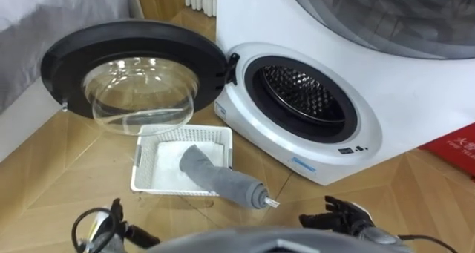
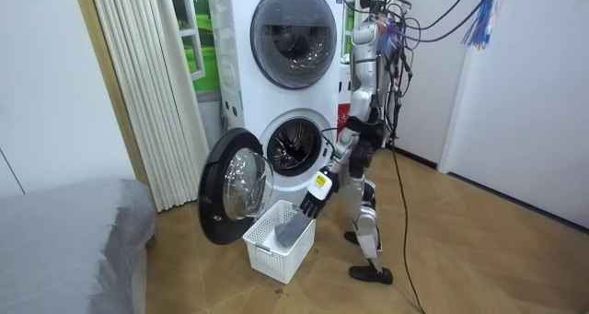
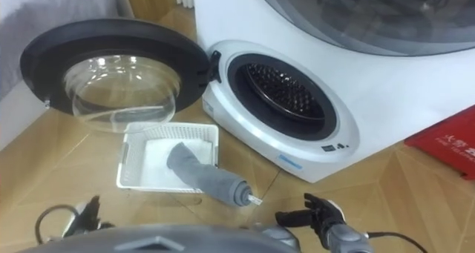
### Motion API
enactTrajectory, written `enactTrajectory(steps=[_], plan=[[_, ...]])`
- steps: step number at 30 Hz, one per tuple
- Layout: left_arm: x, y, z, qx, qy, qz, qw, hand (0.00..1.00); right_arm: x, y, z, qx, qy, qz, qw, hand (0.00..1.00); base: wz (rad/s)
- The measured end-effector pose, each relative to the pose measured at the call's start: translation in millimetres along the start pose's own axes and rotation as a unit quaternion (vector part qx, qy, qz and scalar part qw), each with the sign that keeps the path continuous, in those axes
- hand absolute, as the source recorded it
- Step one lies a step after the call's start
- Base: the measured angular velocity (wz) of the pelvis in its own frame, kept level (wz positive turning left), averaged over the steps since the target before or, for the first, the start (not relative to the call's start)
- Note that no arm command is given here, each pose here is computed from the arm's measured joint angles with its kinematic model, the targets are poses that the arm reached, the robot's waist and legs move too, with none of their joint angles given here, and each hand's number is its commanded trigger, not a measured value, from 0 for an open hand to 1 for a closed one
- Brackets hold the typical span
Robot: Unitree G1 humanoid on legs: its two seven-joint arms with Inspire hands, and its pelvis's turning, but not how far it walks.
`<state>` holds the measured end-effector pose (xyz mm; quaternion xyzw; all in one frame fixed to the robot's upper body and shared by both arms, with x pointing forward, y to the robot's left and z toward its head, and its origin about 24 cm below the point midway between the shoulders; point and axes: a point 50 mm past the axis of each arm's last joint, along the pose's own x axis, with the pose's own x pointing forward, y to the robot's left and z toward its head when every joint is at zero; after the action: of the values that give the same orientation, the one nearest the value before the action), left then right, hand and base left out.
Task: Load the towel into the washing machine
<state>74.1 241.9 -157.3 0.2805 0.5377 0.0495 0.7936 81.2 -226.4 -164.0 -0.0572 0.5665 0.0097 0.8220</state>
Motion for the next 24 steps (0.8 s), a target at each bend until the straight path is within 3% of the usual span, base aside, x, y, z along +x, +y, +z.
enactTrajectory(steps=[6, 16, 20, 24], plan=[[6.1, 0.7, 43.1, 0.020, -0.074, -0.004, 0.997, 0.00, 4.0, 3.1, 18.2, -0.027, -0.014, 0.009, 1.000, 0.00, -0.03], [5.9, -7.8, 124.5, 0.118, -0.192, -0.007, 0.974, 0.00, 10.7, 15.8, 62.7, -0.098, -0.047, 0.034, 0.993, 0.00, 0.00], [4.1, 2.2, 164.8, 0.158, -0.240, 0.011, 0.958, 0.00, 11.8, 22.6, 90.5, -0.112, -0.078, 0.039, 0.990, 0.00, 0.05], [2.6, 7.6, 180.1, 0.169, -0.257, 0.028, 0.951, 0.00, 11.7, 27.6, 104.8, -0.126, -0.096, 0.035, 0.987, 0.00, 0.00]])
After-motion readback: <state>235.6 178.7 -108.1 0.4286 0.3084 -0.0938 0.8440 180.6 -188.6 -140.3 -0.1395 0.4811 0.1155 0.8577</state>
